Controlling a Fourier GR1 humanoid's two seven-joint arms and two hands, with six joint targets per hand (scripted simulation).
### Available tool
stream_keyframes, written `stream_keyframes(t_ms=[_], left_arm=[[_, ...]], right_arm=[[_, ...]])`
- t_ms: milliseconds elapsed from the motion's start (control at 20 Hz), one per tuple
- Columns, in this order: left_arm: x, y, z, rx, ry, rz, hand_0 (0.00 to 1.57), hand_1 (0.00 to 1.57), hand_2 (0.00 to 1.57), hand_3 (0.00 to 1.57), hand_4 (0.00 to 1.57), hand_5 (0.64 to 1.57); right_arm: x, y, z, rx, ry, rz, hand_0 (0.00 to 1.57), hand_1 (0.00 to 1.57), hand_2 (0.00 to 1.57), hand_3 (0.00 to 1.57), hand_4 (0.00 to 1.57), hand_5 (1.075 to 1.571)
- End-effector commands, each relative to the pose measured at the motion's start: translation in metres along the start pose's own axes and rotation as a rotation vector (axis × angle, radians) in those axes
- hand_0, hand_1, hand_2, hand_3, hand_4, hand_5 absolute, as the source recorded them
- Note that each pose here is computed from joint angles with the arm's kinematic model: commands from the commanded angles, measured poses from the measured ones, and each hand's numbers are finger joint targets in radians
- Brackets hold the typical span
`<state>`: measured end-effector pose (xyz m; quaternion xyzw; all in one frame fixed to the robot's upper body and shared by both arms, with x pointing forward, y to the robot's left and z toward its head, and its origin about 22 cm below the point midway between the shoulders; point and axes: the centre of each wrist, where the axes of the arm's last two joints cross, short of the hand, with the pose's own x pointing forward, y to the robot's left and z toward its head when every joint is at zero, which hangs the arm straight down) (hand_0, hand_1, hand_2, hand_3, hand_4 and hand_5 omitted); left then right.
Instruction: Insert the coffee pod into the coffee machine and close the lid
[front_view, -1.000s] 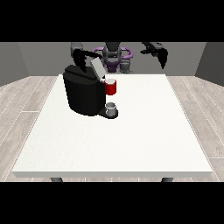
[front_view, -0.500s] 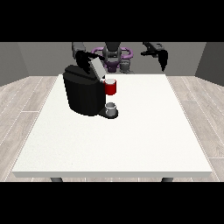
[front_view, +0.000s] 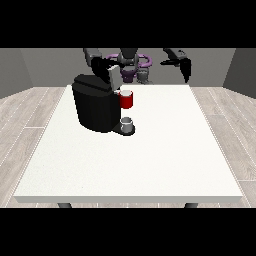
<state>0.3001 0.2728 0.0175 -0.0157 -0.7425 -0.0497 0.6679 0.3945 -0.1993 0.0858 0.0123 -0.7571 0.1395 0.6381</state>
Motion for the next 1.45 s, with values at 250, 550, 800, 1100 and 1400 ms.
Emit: stream_keyframes(t_ms=[250,550,800,1100,1400], left_arm=[[0.0,0.01,0.002,-0.005,0.01,-0.003,0.0,0.0,0.0,0.0,0.18,1.571],[-0.014,0.0,0.007,-0.014,-0.062,-0.018,0.0,0.0,0.0,0.0,0.12,1.571],[0.008,-0.021,-0.011,-0.031,-0.08,0.012,0.0,0.0,0.0,0.0,0.17,1.571],[-0.011,-0.01,-0.001,-0.022,-0.067,0.034,0.0,0.0,0.0,0.0,0.19,1.571],[-0.036,-0.003,0.025,0.054,0.053,0.036,0.0,0.0,0.0,0.0,0.19,1.571]], right_arm=[[0.012,0.02,-0.013,0.07,-0.018,0.084,0.0,0.0,0.0,0.0,0.21,1.571],[0.019,0.044,-0.019,0.083,-0.047,0.121,0.0,0.0,0.0,0.0,0.11,1.571],[0.034,0.053,-0.029,0.106,-0.093,0.068,0.0,0.0,0.0,0.0,0.13,1.571],[0.004,0.086,0.005,0.206,-0.156,-0.042,0.0,0.0,0.0,0.0,0.35,1.571],[-0.048,0.088,0.064,0.095,-0.011,-0.183,0.0,0.0,0.0,0.0,0.16,1.571]])
